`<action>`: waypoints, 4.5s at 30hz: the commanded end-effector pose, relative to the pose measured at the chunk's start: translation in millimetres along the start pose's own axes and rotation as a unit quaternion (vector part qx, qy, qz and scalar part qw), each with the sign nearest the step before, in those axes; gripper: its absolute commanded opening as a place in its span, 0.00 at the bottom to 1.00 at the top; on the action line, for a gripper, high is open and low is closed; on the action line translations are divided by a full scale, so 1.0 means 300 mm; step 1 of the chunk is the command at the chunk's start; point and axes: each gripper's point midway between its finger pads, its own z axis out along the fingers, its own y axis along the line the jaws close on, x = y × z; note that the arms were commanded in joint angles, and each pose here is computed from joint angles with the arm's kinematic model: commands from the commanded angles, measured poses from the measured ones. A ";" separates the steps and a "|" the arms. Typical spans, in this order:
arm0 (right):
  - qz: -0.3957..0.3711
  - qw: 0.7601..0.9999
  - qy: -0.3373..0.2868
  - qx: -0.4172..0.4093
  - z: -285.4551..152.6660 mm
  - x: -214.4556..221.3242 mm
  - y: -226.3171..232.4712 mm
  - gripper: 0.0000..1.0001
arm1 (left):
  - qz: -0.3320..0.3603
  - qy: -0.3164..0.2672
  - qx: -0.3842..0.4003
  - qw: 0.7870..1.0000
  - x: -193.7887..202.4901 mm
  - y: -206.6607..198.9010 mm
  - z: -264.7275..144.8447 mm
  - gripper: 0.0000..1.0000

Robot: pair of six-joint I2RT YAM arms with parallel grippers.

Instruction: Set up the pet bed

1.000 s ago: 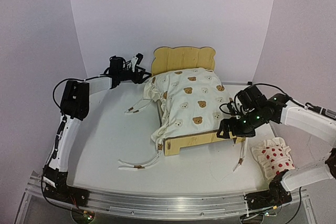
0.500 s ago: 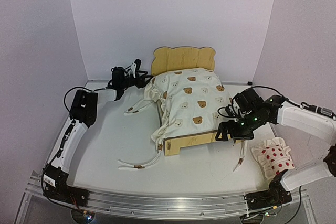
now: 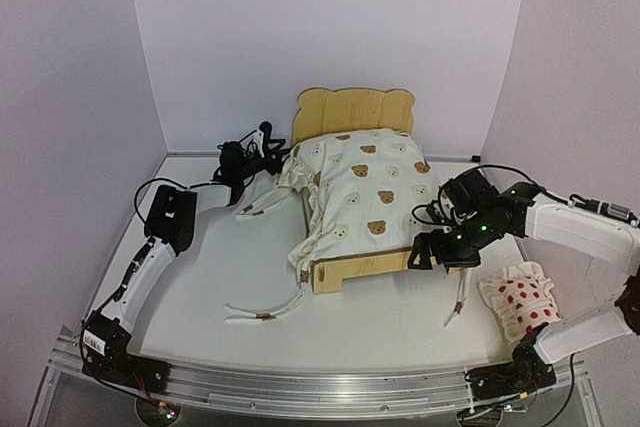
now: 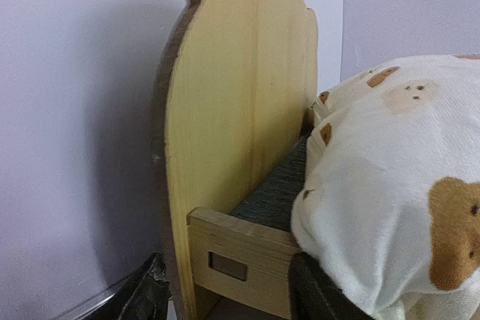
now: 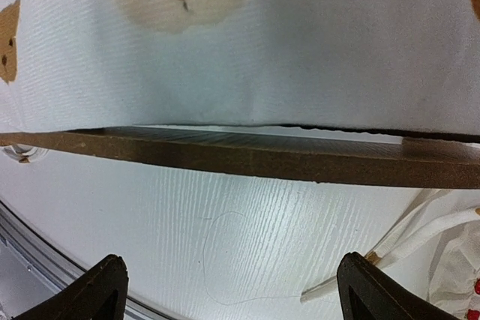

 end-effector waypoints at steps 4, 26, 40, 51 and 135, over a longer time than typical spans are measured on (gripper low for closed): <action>0.000 1.000 -0.004 -0.021 0.003 -0.007 0.039 0.98 | 0.040 -0.050 0.079 0.995 -0.166 -0.195 0.072 0.34; 0.009 0.998 -0.044 -0.048 -0.084 -0.044 0.085 0.98 | -0.239 0.094 -0.197 0.946 -0.405 0.024 -0.095 0.76; 0.017 0.997 -0.046 -0.053 -0.096 -0.020 0.079 0.98 | -0.524 0.236 -0.068 0.816 -0.181 -0.321 -0.231 0.87; 0.020 0.997 -0.049 -0.055 -0.102 -0.010 0.075 0.98 | -0.567 0.234 0.043 0.789 -0.112 -0.468 -0.261 0.83; 0.031 0.995 -0.067 -0.062 -0.089 0.046 0.042 0.98 | -0.423 0.171 0.063 0.888 -0.567 -0.981 -0.272 0.22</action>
